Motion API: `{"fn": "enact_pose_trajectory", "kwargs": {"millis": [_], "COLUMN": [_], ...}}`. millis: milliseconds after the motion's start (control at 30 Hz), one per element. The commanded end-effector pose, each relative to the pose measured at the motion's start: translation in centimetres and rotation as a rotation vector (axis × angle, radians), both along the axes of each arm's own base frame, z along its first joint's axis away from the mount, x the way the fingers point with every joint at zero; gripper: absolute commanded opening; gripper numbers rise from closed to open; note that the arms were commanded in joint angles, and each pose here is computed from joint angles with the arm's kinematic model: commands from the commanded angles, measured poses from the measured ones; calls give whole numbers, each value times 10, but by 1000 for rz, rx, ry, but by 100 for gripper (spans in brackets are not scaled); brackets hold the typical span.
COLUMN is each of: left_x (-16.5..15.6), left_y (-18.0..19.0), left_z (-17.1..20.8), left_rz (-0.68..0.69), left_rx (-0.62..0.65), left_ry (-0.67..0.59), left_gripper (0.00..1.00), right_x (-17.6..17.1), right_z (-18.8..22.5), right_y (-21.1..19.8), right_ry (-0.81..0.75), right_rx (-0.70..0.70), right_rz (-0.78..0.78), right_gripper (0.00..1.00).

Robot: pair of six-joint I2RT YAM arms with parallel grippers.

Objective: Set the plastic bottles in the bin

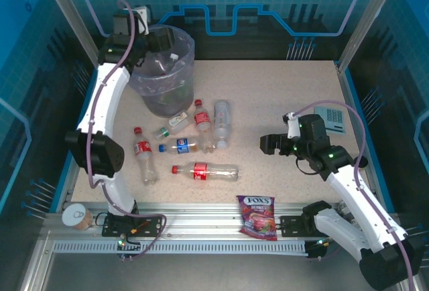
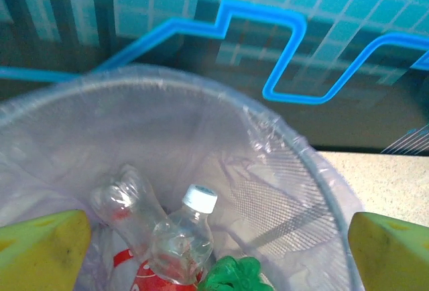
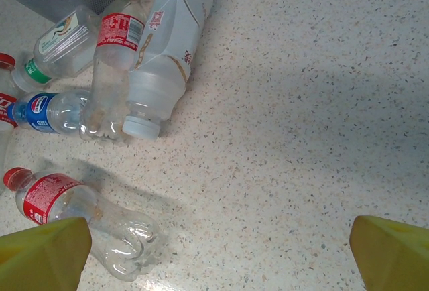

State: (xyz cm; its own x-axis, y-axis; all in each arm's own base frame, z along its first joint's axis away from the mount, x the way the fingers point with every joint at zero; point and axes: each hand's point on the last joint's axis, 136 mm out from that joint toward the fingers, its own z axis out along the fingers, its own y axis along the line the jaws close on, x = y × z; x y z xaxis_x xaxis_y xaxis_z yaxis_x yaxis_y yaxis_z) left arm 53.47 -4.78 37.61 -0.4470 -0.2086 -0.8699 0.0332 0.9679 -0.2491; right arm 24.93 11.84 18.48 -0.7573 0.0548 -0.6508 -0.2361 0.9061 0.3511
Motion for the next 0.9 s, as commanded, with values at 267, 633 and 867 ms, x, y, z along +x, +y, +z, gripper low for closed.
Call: {"fn": "enact_pose_trajectory", "kwargs": {"millis": [267, 633, 867], "left_x": [-120, -214, -238], "left_y": [81, 103, 89], "left_z": [44, -90, -187], "left_rz": [157, 258, 295], "left_rx": [27, -188, -312], "left_ry": [85, 337, 511], "left_gripper": [99, 97, 95], "right_x": [8, 27, 30], "right_z": [13, 5, -7], "right_y": [6, 9, 12], "right_ry": [-44, -32, 2], "right_rx": [-31, -33, -18], "right_rz": [59, 71, 82], "right_gripper": [100, 100, 100]}}
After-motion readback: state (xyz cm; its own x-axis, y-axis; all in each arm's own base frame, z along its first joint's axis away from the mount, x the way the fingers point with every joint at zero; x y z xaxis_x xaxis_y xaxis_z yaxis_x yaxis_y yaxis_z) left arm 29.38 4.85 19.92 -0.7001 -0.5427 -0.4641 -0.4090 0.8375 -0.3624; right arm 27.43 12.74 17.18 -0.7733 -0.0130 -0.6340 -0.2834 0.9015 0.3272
